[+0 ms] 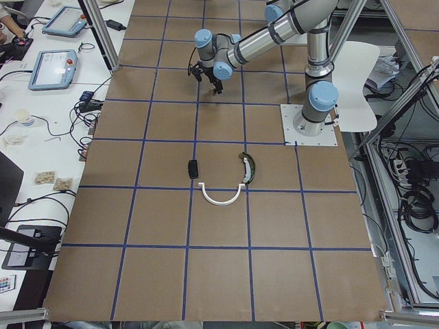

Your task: Place bearing gear from tray to pile

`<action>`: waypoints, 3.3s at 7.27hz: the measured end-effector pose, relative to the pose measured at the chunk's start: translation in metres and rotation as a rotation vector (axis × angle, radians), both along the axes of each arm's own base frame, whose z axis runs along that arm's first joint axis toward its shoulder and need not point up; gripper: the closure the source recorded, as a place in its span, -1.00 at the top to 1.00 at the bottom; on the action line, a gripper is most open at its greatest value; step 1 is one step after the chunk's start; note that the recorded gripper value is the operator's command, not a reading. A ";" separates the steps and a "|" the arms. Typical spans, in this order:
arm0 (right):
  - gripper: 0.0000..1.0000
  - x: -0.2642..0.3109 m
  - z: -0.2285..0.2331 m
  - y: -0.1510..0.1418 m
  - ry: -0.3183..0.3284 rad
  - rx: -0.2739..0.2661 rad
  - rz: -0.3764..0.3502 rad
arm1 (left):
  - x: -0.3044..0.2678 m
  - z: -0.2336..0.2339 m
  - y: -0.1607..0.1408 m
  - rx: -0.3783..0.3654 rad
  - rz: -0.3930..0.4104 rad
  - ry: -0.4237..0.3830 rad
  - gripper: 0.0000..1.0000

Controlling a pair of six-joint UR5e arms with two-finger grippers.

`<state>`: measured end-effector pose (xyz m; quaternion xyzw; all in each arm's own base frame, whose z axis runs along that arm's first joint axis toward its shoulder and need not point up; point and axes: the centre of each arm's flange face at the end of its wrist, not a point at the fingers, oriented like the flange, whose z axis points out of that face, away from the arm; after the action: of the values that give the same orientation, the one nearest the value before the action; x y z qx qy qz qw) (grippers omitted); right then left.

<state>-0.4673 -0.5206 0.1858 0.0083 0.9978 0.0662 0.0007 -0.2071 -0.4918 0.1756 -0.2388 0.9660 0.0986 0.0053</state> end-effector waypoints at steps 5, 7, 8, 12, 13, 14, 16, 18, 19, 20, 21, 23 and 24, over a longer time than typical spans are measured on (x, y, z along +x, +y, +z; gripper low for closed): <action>-1.00 -0.001 -0.004 0.004 0.013 0.034 -0.012 | 0.001 -0.006 -0.006 -0.001 -0.027 -0.003 -1.00; -1.00 -0.004 0.009 0.005 0.039 0.052 -0.003 | 0.006 0.003 -0.013 -0.027 -0.064 -0.007 -1.00; -1.00 0.000 0.030 0.005 0.051 0.050 0.000 | 0.027 0.018 -0.027 -0.052 -0.097 -0.026 -1.00; -1.00 0.218 0.144 -0.073 -0.012 -0.001 -0.105 | 0.270 0.054 -0.052 -0.064 -0.461 0.048 -1.00; -1.00 0.300 0.152 -0.096 -0.049 -0.007 -0.170 | 0.337 0.051 -0.041 -0.081 -0.539 0.068 -1.00; -1.00 0.387 0.154 -0.112 -0.060 -0.005 -0.221 | 0.391 0.045 -0.023 -0.086 -0.573 0.089 -1.00; -1.00 0.556 0.149 -0.112 -0.083 0.020 -0.231 | 0.436 0.030 0.001 -0.083 -0.566 0.125 -1.00; -1.00 0.703 0.112 -0.070 -0.146 0.063 -0.204 | 0.442 0.013 0.002 -0.088 -0.554 0.159 0.89; -1.00 0.748 0.086 -0.045 -0.169 0.048 -0.185 | 0.443 0.010 0.001 -0.089 -0.551 0.165 1.00; -1.00 0.775 0.062 -0.022 -0.197 0.028 -0.178 | 0.444 0.009 0.000 -0.091 -0.550 0.164 1.00; -0.85 0.792 0.043 -0.002 -0.223 0.031 -0.173 | 0.445 0.017 -0.006 -0.101 -0.555 0.149 1.00; 0.49 0.820 0.025 0.021 -0.249 0.026 -0.135 | 0.418 0.064 -0.035 -0.122 -0.571 0.107 1.00; 0.99 0.827 0.023 0.025 -0.253 0.015 -0.142 | 0.381 0.086 -0.048 -0.118 -0.558 0.097 1.00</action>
<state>0.3601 -0.4956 0.2086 0.0705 0.9861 0.0742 0.1310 0.1739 -0.5403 0.2619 0.0413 0.9976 0.0483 -0.0280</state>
